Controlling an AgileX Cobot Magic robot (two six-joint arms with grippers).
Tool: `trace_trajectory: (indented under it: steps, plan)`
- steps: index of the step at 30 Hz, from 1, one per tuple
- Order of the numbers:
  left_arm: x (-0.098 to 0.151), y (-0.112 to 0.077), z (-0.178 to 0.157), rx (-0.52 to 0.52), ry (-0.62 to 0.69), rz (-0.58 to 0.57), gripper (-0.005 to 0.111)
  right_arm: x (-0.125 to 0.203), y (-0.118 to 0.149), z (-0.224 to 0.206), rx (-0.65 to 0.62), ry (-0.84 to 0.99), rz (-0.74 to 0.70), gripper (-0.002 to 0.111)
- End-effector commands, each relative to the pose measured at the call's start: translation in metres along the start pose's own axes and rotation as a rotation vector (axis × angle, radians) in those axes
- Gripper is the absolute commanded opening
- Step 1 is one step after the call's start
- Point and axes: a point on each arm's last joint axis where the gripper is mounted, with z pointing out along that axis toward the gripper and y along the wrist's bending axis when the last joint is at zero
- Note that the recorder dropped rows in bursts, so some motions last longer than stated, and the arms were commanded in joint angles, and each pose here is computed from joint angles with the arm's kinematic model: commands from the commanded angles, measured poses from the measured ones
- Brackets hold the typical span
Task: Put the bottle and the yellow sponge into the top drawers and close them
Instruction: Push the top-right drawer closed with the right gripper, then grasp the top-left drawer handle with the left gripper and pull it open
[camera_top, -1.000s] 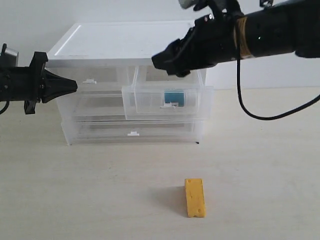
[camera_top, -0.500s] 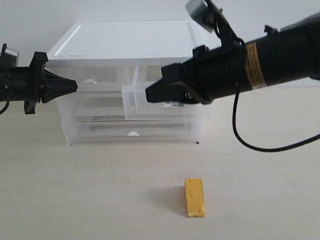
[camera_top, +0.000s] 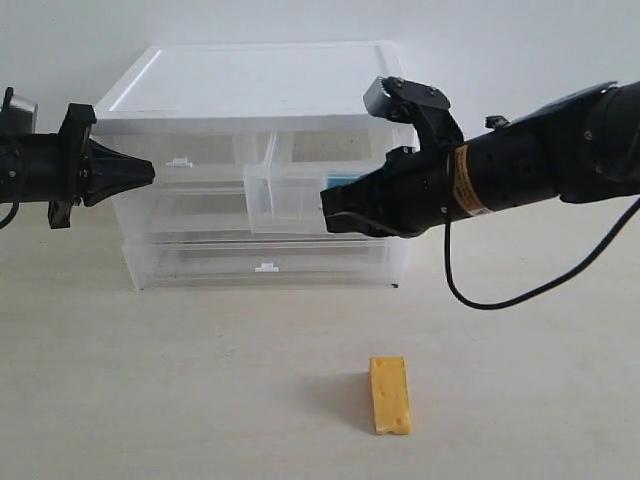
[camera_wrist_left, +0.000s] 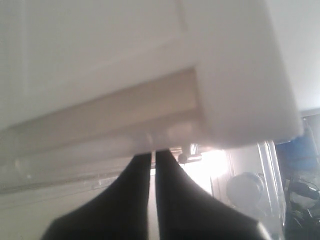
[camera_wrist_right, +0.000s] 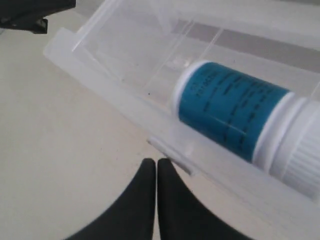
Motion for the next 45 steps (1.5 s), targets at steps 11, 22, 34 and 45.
trace_trajectory:
  steps: [11,22,34,45]
  plan:
    - [-0.006,0.003,-0.001,-0.034,-0.048,-0.015,0.004,-0.036,-0.021,0.002,0.212,-0.129,-0.123,0.000]
    - [-0.002,-0.002,0.006,-0.019,-0.027,-0.008,0.004,-0.053,-0.031,0.022,0.212,-0.158,-0.130,0.000]
    - [0.001,-0.003,0.006,-0.005,0.006,0.006,0.004,-0.059,-0.039,0.019,0.317,-0.197,-0.129,0.000]
    - [0.005,-0.009,0.005,0.060,0.049,0.008,0.057,-0.059,-0.037,0.019,0.291,-0.189,-0.132,0.000]
